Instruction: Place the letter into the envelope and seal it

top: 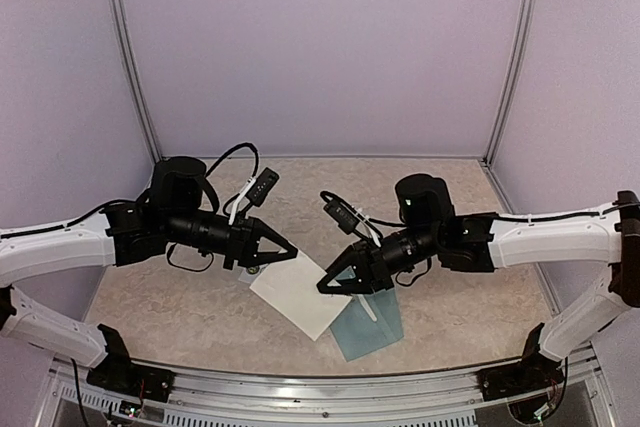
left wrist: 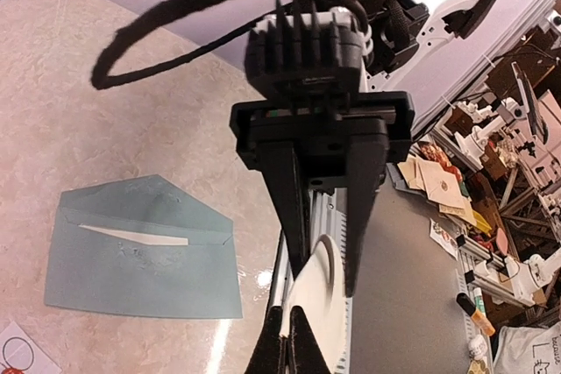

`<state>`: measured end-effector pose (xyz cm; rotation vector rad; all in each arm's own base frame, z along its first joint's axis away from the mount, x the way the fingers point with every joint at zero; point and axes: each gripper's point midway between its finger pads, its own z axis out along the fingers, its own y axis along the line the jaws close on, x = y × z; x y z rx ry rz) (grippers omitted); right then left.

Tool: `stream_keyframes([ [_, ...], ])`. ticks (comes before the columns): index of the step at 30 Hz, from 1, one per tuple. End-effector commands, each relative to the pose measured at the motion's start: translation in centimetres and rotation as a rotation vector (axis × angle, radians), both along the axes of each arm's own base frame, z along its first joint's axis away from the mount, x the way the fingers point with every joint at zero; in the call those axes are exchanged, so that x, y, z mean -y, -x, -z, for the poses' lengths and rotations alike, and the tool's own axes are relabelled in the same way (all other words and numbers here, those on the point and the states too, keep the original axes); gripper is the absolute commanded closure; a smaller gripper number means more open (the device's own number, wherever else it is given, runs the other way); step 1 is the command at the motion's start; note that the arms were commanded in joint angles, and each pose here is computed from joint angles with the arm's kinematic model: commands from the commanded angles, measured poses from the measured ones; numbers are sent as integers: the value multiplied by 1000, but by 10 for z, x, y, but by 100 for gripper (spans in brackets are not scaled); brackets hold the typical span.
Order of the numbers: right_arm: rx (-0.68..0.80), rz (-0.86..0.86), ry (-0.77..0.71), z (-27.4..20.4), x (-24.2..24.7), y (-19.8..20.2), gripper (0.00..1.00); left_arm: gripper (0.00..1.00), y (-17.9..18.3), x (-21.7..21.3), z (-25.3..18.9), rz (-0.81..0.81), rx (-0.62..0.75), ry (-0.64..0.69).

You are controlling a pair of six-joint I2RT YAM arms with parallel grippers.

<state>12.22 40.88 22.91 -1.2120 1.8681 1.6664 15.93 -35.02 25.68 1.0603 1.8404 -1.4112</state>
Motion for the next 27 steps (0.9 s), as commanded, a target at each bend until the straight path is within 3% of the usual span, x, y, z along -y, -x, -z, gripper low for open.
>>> stream_keyframes([
  [1, -19, 5, 1, -2, 13, 6, 55, 100, -6, -13, 5, -26, 6, -29],
  [2, -21, 12, 2, -1, 15, 6, 55, 100, -7, -14, 5, -29, 7, -28],
  [3, -24, 19, 3, 1, 17, 6, 68, 100, -7, -15, 6, -33, 5, -30],
  [4, -26, 29, 5, 1, 19, 5, 94, 100, -8, -16, 5, -36, 8, -27],
  [5, -27, 40, 9, 3, 21, 4, 100, 100, -8, -16, 5, -36, 6, -28],
  [9, -26, 65, 7, 4, 25, 2, 100, 100, -8, -18, 4, -39, 6, -21],
  [10, -29, 74, 10, 5, 25, 1, 92, 100, -9, -18, 4, -42, 4, -19],
  [11, -30, 81, 12, 6, 25, -1, 71, 100, -10, -18, 4, -47, 1, -15],
  [12, -31, 87, 9, 6, 25, -1, 66, 100, -10, -18, 4, -51, -2, -7],
  [13, -31, 93, 4, 6, 26, -2, 75, 100, -10, -19, 3, -55, -8, -1],
  [14, -31, 100, -3, 6, 26, -3, 100, 100, -10, -19, 1, -57, -5, 16],
  [16, -27, 103, -10, 6, 28, -2, 100, 100, -8, -18, -2, -55, -13, 37],
  [17, -24, 98, -10, 6, 28, -1, 100, 86, -7, -18, -3, -51, -20, 43],
  [19, -19, 75, -10, 4, 29, 2, 100, 68, -4, -17, -2, -33, -36, 45],
  [22, -17, 24, 17, 5, 28, 7, 100, 58, 2, -11, 3, 7, -50, 32],
  [24, -9, 11, 51, 8, 27, 7, 100, 60, 8, -5, 7, 38, -58, 15],
  [25, 0, 9, 63, 9, 26, 6, 100, 67, 10, -1, 8, 54, -56, 5],
  [27, 30, 30, 82, 6, 25, 0, 100, 90, 13, 4, 15, 75, -64, -29],
])
